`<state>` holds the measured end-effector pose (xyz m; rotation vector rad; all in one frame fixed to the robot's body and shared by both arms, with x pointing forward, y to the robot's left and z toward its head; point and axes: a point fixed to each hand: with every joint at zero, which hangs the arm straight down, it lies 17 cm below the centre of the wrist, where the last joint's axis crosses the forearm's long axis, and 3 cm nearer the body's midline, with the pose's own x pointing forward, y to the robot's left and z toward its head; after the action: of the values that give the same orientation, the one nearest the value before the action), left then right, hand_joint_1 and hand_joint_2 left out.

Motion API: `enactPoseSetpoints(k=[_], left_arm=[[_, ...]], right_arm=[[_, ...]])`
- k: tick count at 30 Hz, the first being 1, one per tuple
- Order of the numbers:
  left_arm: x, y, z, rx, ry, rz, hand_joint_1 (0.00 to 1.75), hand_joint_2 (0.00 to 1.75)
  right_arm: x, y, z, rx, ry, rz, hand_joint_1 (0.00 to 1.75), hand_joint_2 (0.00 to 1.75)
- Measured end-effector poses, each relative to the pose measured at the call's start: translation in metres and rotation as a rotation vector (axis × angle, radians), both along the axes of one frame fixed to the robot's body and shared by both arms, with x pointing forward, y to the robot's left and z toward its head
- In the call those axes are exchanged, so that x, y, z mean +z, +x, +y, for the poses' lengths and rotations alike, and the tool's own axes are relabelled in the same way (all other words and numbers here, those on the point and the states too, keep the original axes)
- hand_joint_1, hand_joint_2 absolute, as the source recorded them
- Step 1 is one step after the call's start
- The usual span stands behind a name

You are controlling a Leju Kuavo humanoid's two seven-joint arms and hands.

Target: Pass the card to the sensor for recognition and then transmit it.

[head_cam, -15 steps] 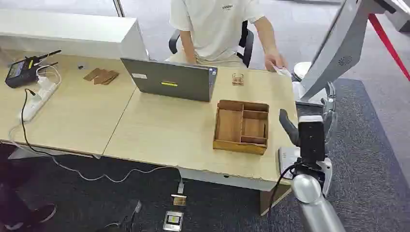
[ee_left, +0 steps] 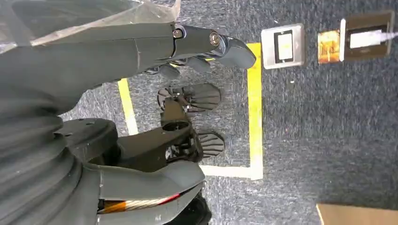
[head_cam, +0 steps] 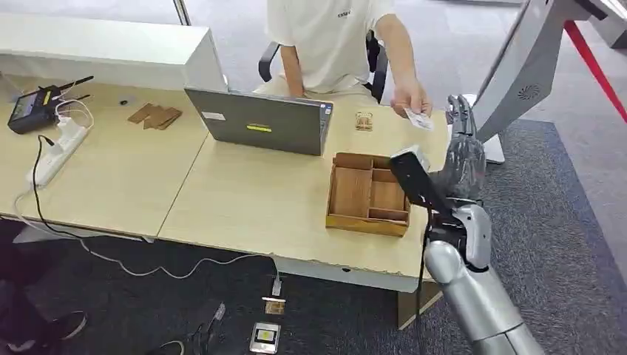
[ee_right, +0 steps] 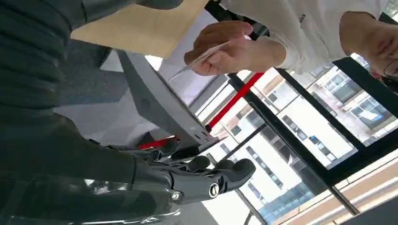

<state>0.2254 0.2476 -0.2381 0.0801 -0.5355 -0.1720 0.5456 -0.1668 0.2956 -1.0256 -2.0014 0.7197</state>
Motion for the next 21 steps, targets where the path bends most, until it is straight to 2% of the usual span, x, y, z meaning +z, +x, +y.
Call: enactPoseSetpoints(k=[12,13,14,15,16,21], left_arm=[[0.001,0.003,-0.01,-0.066,-0.006,0.014,0.0,1.75],[0.001,0.003,-0.011,-0.072,-0.006,0.016,0.0,1.75],[0.001,0.002,-0.011,-0.075,-0.007,0.019,0.0,1.75],[0.001,0.002,-0.012,-0.081,-0.008,0.02,0.0,1.75],[0.001,0.002,-0.013,-0.088,-0.009,0.021,0.0,1.75],[0.002,0.002,-0.017,-0.12,-0.014,0.027,0.0,1.75]], right_arm=[[0.004,0.037,0.016,-0.104,-0.297,0.01,0.0,1.75],[0.005,0.039,0.017,-0.115,-0.32,0.009,0.05,1.75],[0.006,0.042,0.018,-0.126,-0.344,0.007,1.05,1.75],[0.007,0.046,0.018,-0.14,-0.369,0.007,1.59,1.75],[0.008,0.049,0.017,-0.156,-0.394,0.006,1.73,1.75],[0.014,0.064,0.014,-0.228,-0.501,-0.002,1.75,1.75]])
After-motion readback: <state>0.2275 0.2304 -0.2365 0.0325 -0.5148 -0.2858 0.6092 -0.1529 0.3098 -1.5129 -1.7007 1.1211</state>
